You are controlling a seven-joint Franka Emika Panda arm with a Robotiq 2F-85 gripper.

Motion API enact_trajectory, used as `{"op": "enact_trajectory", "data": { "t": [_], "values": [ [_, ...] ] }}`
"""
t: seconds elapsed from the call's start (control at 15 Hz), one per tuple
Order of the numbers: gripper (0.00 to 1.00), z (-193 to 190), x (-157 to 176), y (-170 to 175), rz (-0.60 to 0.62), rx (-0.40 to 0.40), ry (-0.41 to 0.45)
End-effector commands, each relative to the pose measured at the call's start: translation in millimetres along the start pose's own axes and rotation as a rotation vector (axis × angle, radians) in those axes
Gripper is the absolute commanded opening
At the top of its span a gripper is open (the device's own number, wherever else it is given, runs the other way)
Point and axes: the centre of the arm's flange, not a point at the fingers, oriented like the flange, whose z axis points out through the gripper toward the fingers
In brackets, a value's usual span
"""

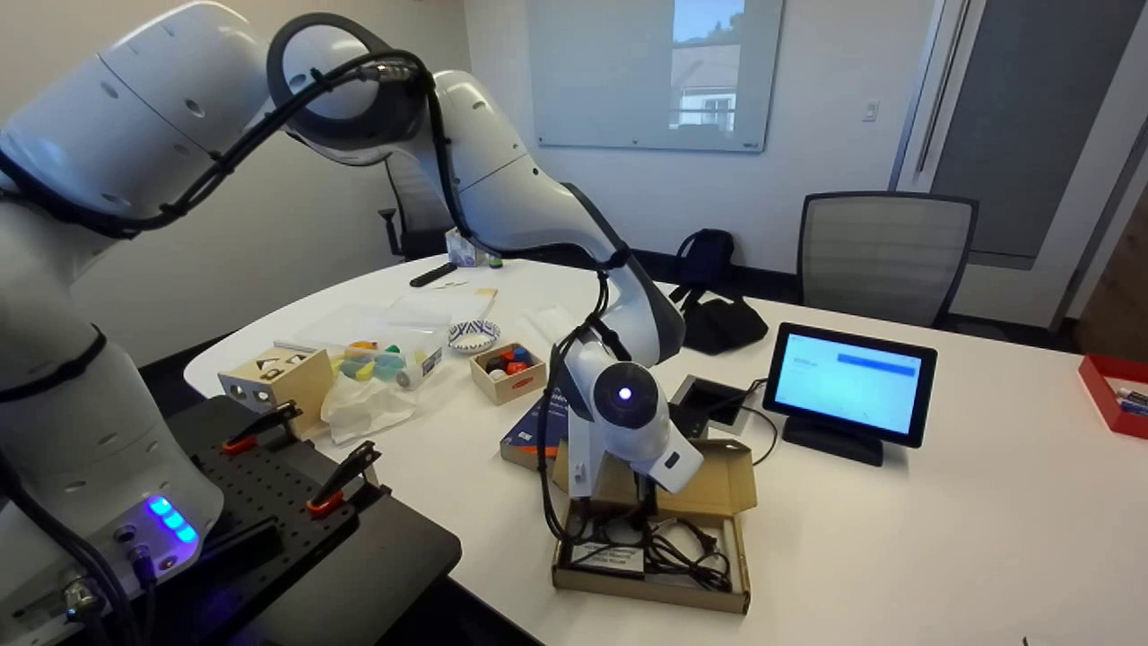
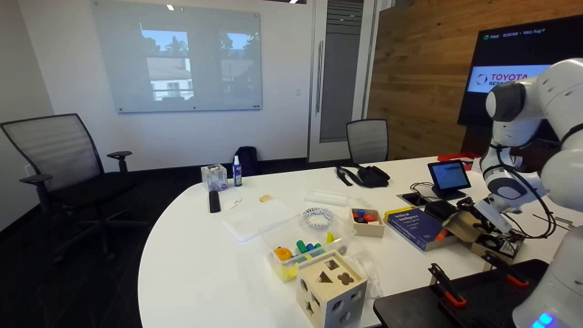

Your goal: Fully open the small box

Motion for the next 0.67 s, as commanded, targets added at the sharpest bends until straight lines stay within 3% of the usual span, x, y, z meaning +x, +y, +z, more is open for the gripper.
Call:
{"op": "enact_trajectory", "data": {
  "t": [0.0,0.6],
  "values": [
    [1.00,9,-7,17,0.010,-0.044,-0.003],
    [1.00,27,-11,33,-0.025,-0.108,-0.064]
  ]
}}
